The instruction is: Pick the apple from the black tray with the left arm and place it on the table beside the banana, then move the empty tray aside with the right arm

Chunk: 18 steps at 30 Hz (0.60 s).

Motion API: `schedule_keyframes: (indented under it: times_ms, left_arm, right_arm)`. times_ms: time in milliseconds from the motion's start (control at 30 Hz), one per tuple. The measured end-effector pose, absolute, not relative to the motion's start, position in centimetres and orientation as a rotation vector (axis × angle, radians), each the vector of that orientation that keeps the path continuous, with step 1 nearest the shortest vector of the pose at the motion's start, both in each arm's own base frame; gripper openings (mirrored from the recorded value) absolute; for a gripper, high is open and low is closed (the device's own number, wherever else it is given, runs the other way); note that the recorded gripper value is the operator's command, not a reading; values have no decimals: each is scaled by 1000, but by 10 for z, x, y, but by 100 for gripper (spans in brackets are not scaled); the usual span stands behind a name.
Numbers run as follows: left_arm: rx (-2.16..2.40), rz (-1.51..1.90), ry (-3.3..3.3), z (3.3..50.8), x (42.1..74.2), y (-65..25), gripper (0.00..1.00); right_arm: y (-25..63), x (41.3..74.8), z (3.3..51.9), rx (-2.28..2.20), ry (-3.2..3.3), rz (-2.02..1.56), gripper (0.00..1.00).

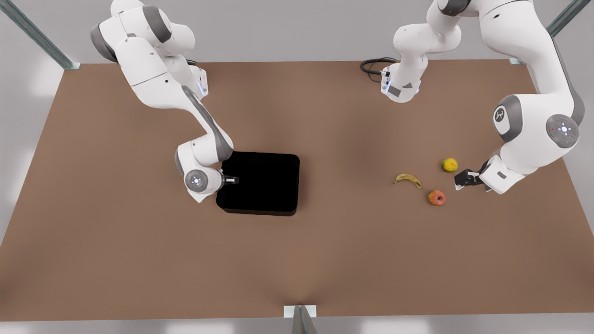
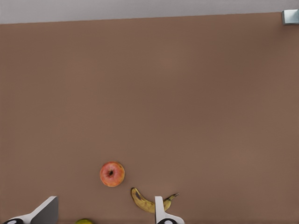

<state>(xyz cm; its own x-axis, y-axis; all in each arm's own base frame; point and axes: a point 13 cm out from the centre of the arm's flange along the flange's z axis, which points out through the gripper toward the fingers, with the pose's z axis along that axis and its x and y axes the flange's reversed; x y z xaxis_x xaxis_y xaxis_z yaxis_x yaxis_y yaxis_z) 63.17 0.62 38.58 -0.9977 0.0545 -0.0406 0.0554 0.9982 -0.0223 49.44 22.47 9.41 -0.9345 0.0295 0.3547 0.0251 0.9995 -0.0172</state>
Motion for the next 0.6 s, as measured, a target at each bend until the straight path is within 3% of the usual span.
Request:
schedule_keyframes:
  times_ms: [33, 67, 133, 267, 400, 533, 600]
  left_arm:
    - [83, -36, 3100, 386, 632, 6, 100]
    - [81, -36, 3101, 386, 632, 6, 100]
    - [78, -36, 3102, 385, 631, 6, 100]
    - [73, -36, 3102, 385, 631, 5, 100]
    - [68, -36, 3103, 385, 631, 5, 100]
    - [64, -36, 3103, 385, 631, 5, 100]
    - [62, -37, 3103, 385, 631, 5, 100]
  right_arm:
    - [225, 493, 92, -27, -2775, 14, 100]
    - [226, 492, 89, -20, -2770, 5, 89]
    - [228, 490, 83, -7, -2763, -10, 54]
    - [231, 492, 81, 20, -2765, -42, 20]
    - [233, 494, 82, 52, -2769, -66, 4]
    - [234, 501, 89, 84, -2784, -84, 1]
    - [238, 520, 119, 102, -2830, -102, 0]
